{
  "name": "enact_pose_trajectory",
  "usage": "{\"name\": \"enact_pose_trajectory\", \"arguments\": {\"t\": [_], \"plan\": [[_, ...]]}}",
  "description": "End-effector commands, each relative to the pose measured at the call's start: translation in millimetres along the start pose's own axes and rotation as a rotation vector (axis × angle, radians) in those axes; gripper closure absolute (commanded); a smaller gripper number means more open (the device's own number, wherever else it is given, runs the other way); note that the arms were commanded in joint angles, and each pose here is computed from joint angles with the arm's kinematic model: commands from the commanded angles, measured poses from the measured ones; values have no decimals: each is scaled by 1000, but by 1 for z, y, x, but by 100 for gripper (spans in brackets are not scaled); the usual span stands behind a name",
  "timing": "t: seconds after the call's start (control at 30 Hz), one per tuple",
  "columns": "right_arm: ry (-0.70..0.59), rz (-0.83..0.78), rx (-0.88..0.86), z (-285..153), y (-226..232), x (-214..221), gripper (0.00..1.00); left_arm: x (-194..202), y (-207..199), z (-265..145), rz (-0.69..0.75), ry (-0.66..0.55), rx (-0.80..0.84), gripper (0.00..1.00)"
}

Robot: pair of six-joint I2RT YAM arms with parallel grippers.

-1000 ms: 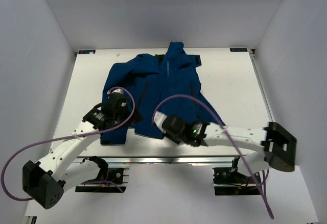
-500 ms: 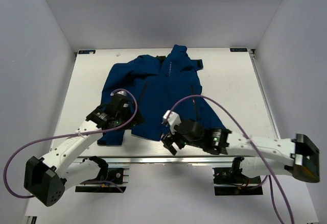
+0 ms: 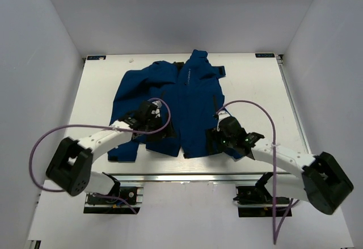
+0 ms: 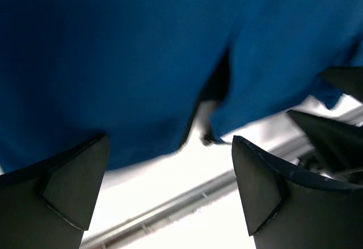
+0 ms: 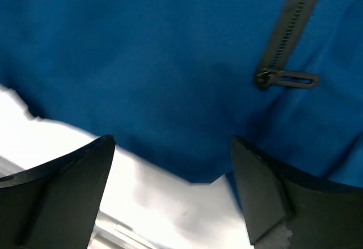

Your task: Zip up the jacket

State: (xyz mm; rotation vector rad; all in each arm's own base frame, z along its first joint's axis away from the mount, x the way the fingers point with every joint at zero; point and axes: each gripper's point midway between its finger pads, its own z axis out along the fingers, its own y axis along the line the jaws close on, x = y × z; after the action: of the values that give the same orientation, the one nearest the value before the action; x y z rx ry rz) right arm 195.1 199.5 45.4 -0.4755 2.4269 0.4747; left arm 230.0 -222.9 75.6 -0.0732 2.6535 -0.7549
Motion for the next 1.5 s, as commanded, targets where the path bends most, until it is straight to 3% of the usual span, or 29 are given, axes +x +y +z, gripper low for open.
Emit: {"name": "enact_pose_trajectory", "arguments": {"t": [0.0, 0.13, 0.27, 0.47, 0.57, 0.67, 0.77, 0.97, 1.03, 1.13, 1.2, 1.27, 1.33, 1.47], "plan": [[-13, 82, 20, 16, -21, -15, 15, -12, -12, 19, 43, -2, 45, 2], [1, 133, 52, 36, -51, -27, 21, -29, -11, 53, 51, 26, -3, 2], [-78, 117, 53, 49, -69, -66, 23, -54, -29, 70, 86, 7, 28, 2], [-116, 4, -28, 50, -56, -122, 26, -79, -42, 81, 141, 17, 9, 2], [-124, -59, -53, 29, -43, -120, 27, -77, -42, 69, 150, 11, 6, 2], [-121, -173, 68, 12, -38, -113, 25, -69, -38, 44, 137, -19, -3, 2], [-99, -259, 30, 6, -3, -104, 25, -61, -33, 13, 107, -62, -14, 2], [-63, -349, -116, 18, 69, -93, 32, -61, 1, -45, -10, -224, -192, 2], [-24, -362, -108, 33, 73, -83, 34, -57, 9, -56, -23, -245, -220, 2], [-11, -315, -23, 51, 67, -86, 46, -60, 11, -73, -34, -301, -221, 2], [-49, -261, 54, 57, 58, -95, 62, -59, 9, -77, -29, -309, -206, 2], [-79, -226, 106, 58, 51, -102, 85, -58, 7, -75, -18, -304, -186, 2], [-97, -200, 94, 56, 52, -105, 96, -60, 2, -71, 9, -307, -161, 2], [-74, -159, 14, 55, 50, -93, 99, -55, -15, -55, 65, -248, -58, 2]]}}
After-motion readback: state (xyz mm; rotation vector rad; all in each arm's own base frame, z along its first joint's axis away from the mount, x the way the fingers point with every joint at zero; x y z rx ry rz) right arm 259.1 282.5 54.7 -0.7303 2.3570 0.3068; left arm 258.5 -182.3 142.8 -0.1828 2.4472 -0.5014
